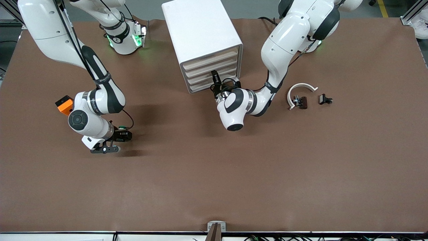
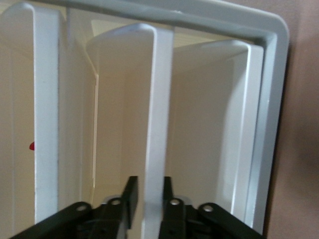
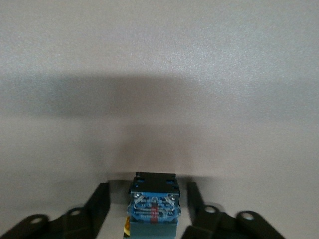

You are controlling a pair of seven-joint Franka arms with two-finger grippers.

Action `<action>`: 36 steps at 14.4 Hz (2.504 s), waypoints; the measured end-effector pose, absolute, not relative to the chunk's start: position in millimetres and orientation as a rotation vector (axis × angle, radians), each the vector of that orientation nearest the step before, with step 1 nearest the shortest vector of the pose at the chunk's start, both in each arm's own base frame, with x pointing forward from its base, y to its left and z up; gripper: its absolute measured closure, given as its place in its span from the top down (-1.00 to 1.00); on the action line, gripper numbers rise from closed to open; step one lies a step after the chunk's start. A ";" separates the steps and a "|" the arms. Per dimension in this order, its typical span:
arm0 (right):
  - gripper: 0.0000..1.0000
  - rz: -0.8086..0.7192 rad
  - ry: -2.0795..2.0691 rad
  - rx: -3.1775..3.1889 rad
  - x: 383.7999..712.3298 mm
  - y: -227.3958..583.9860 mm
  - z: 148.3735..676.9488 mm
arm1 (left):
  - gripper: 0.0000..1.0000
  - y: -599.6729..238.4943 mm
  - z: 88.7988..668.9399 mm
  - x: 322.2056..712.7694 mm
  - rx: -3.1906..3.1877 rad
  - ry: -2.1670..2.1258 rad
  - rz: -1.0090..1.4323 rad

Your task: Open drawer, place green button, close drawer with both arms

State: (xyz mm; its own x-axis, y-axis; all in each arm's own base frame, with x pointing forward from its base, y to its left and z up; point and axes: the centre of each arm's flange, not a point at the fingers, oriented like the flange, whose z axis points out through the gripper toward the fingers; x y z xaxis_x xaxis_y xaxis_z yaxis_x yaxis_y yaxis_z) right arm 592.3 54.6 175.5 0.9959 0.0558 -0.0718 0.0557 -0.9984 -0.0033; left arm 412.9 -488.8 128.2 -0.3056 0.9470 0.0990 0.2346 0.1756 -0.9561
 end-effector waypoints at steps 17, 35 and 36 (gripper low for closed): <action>-0.17 0.428 0.154 -3.168 612.4 177.5 337.4 | -0.80 -389.7 154.2 544.3 -1.244 -1.896 1.345; -0.17 0.430 1.677 -2.685 461.1 474.8 350.6 | 1.00 -189.5 383.3 674.9 -2.205 -2.026 0.814; -0.17 0.424 1.722 -2.659 455.3 483.3 344.6 | 1.00 -181.4 405.1 675.9 -2.326 -1.957 0.702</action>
